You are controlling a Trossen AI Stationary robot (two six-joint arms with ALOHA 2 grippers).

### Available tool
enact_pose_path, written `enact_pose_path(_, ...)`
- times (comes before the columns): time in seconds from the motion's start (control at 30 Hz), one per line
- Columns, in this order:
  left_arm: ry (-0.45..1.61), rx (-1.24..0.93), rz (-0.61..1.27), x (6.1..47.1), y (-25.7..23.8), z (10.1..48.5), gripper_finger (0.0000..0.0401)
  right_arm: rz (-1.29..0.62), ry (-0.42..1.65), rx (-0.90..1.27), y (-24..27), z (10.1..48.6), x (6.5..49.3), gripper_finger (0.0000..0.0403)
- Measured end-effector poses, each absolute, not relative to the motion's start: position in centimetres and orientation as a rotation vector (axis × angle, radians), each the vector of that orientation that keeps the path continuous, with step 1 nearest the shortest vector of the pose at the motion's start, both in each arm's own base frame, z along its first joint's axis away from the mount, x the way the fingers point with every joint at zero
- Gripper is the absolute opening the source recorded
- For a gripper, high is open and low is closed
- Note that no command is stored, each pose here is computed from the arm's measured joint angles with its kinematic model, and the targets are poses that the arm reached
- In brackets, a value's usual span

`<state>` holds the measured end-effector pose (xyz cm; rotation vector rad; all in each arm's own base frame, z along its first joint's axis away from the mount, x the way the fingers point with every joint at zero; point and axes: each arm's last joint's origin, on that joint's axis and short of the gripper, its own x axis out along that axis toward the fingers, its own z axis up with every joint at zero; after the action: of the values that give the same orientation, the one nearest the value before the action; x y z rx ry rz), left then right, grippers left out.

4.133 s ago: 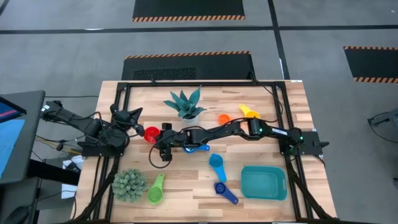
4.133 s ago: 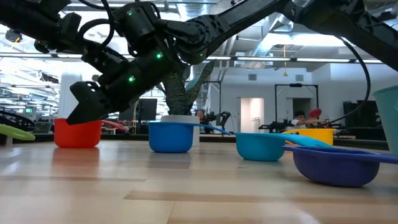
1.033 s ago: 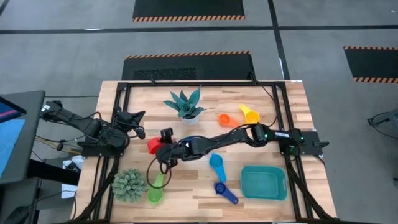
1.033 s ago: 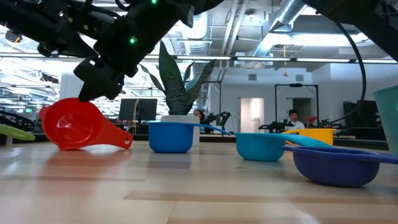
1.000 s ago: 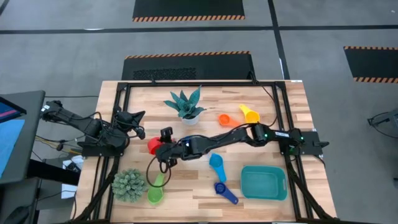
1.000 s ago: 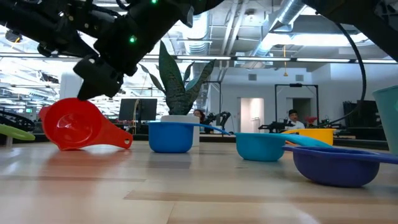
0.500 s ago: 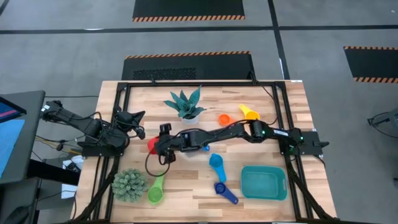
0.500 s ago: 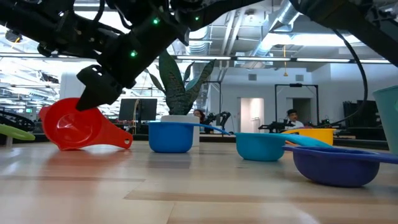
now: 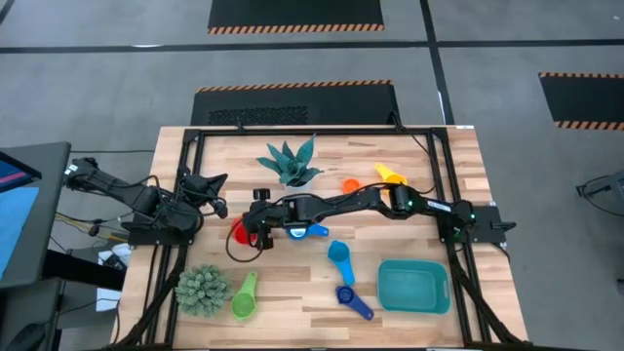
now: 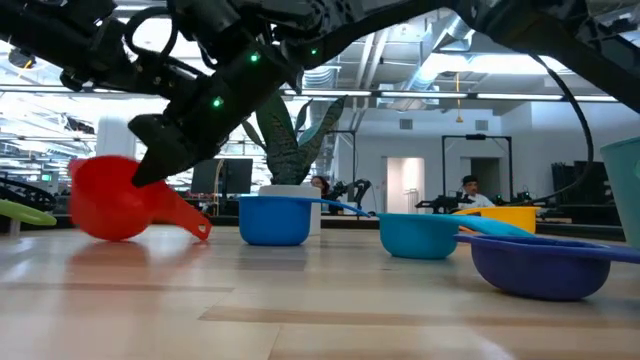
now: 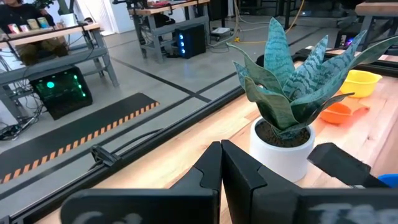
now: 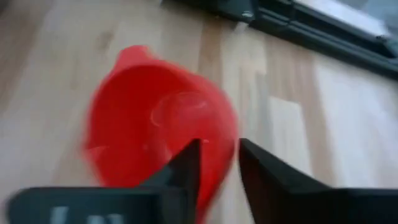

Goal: Nest measuring cups in basket
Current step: Move the orange measuring cup to the center right of the table

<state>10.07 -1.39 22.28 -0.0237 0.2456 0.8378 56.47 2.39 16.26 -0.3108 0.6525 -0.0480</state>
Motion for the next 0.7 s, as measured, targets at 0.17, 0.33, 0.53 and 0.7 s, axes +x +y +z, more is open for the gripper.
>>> enact_pose_path(0.17,0.246,-0.024,0.838,10.1,-1.4,22.3,0.0000,-0.034,0.679,-0.308,3.0,16.0,56.3,0.0013)
enact_pose_path(0.33,0.245,-0.024,0.838,10.1,-1.4,22.3,0.0000,0.016,0.734,-0.340,4.5,16.7,55.5,0.0006)
enact_pose_path(0.53,0.246,-0.024,0.837,10.1,-1.4,22.3,0.0000,0.052,0.707,-0.366,6.3,19.3,54.7,0.0005)
enact_pose_path(0.7,0.246,-0.023,0.838,10.1,-1.4,22.3,0.0000,0.078,0.696,-0.385,7.3,20.2,54.3,0.0020)
